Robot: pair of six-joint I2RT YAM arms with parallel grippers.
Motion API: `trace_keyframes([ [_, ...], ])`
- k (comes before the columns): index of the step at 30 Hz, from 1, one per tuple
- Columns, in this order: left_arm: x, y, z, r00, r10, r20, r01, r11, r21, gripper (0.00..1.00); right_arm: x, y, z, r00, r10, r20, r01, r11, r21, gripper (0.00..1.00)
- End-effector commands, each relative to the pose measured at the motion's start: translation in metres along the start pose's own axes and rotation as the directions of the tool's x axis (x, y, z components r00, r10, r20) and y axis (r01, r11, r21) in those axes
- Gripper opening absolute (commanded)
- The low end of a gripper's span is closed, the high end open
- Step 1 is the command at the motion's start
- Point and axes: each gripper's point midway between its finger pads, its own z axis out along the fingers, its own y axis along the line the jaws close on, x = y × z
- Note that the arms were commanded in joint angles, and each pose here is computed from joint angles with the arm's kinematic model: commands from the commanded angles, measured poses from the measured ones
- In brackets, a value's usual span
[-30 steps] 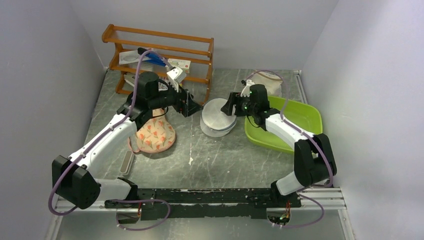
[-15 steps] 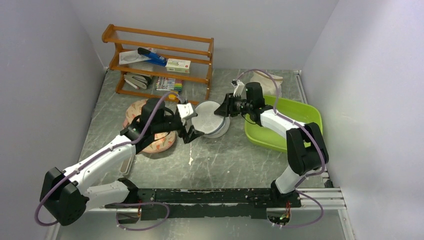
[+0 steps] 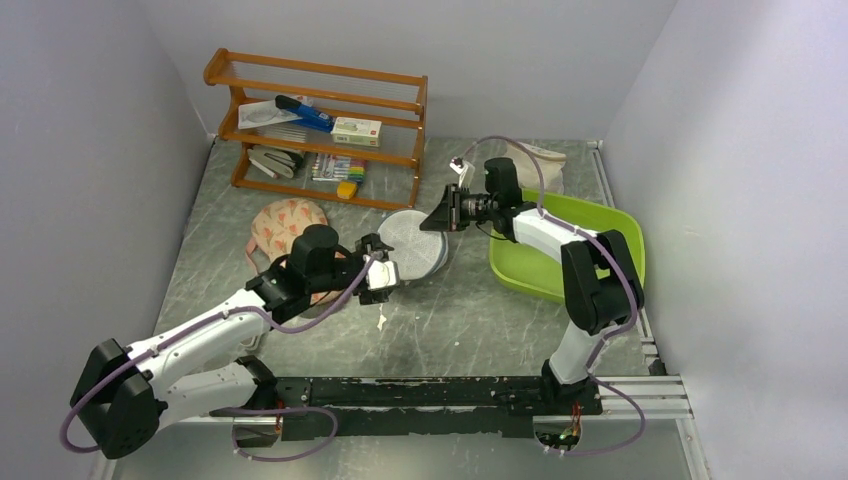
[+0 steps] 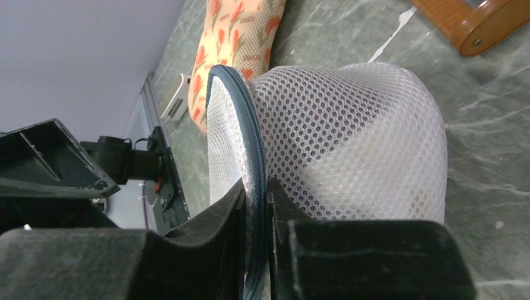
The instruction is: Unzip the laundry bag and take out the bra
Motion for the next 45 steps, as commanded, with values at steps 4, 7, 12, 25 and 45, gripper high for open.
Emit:
trace_keyframes([
  [4, 0.011, -0.007, 0.010, 0.989, 0.143, -0.026, -0.142, 0.990, 0.018, 0.80, 0.013, 0.009, 0.005, 0.994, 0.082, -0.076, -0.088, 0.993, -0.082, 0.10],
  [7, 0.017, -0.020, 0.022, 0.985, 0.169, -0.040, -0.167, 0.985, 0.048, 0.80, 0.011, 0.011, 0.005, 0.993, 0.087, -0.079, -0.094, 0.991, -0.094, 0.09],
  [12, 0.030, -0.026, 0.032, 0.979, 0.187, -0.082, -0.181, 0.981, 0.073, 0.76, 0.011, 0.012, 0.006, 0.993, 0.092, -0.077, -0.100, 0.989, -0.108, 0.09],
  [25, 0.054, -0.009, 0.038, 0.946, 0.256, -0.197, -0.260, 0.966, 0.010, 0.58, 0.013, 0.013, 0.009, 0.990, 0.112, -0.087, -0.122, 0.985, -0.122, 0.08],
  [45, 0.000, -0.021, 0.053, 1.000, -0.011, 0.011, 0.011, 1.000, 0.021, 0.07, -0.015, -0.050, -0.012, 0.985, 0.166, -0.055, -0.132, 0.913, 0.387, 0.73],
])
